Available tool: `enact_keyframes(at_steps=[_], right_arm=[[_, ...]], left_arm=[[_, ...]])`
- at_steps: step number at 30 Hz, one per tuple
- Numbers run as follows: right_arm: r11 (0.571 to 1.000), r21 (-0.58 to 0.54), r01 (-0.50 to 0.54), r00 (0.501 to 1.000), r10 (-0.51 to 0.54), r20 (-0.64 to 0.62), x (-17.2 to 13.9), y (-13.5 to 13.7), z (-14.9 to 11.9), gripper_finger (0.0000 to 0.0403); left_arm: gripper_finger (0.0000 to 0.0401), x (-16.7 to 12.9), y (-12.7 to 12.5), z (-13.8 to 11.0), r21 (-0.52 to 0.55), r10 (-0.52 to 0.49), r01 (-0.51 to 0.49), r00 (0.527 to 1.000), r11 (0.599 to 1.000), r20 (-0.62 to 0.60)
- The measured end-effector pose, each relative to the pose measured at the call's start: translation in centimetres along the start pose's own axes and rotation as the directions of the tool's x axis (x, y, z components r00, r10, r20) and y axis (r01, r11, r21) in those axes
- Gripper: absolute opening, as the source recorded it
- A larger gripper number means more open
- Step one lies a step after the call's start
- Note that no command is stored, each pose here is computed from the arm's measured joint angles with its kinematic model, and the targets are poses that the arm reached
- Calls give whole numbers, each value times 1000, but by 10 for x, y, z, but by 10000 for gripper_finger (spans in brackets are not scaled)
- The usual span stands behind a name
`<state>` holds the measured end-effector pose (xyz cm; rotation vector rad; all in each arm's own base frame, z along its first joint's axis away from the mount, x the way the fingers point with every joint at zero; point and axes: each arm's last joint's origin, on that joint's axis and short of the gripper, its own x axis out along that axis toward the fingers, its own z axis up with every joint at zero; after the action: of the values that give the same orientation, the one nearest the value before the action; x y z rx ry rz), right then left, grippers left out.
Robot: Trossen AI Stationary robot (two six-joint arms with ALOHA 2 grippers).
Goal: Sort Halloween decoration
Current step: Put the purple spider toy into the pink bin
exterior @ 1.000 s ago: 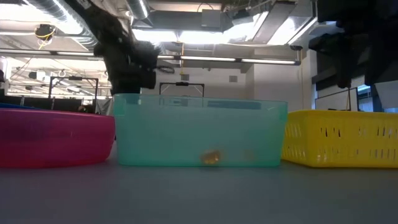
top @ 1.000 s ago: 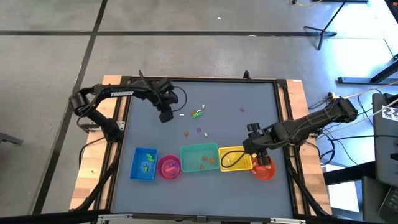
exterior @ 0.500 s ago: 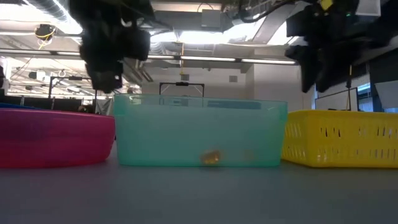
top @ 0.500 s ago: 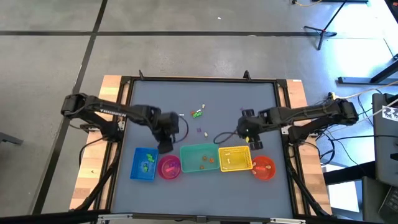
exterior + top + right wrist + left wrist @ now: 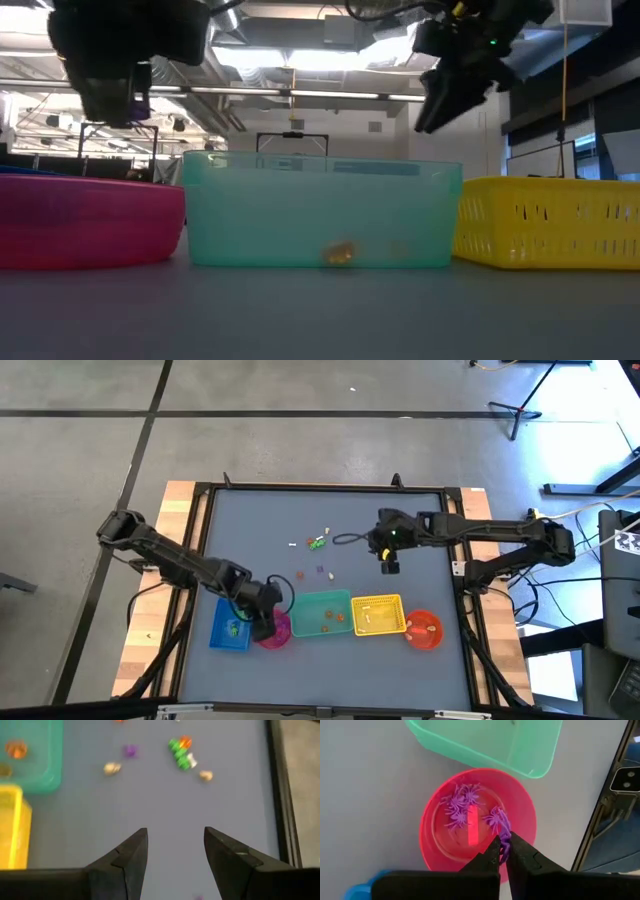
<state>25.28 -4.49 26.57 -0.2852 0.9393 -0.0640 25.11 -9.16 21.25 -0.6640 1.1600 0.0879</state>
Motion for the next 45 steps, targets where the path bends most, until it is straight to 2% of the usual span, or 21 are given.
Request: enact_keyframes(at_steps=[3,8,15,21,27,34,40,45], right_arm=[[1000,22,-1,999,0,48,0,-7,2,191],[999,33,0,998,-2,57,0,-10,2,191],[1000,31,-1,998,0,57,0,-9,2,191],[1000,30,-1,998,0,57,0,-9,2,191],[1000,31,-2,998,0,57,0,-9,2,191],[999,34,-2,998,0,56,0,-9,2,191],[999,39,-3,998,1,55,0,-9,2,191],[999,39,-4,999,2,52,1,-9,2,191]], left_arm=[[0,1,-4,-5,13,7,-7,1000,1000,4],[5,1,-7,-9,7,9,-9,1000,1000,3],[57,1,-8,-10,13,19,-20,1000,1000,16],[105,1,-7,-8,10,64,-66,994,998,87],[145,0,-8,-2,0,102,-105,971,995,214],[173,-2,-7,14,-35,65,-56,949,998,310],[180,-7,-1,37,-91,36,4,903,996,428],[180,-13,9,53,-162,106,-20,833,987,542]])
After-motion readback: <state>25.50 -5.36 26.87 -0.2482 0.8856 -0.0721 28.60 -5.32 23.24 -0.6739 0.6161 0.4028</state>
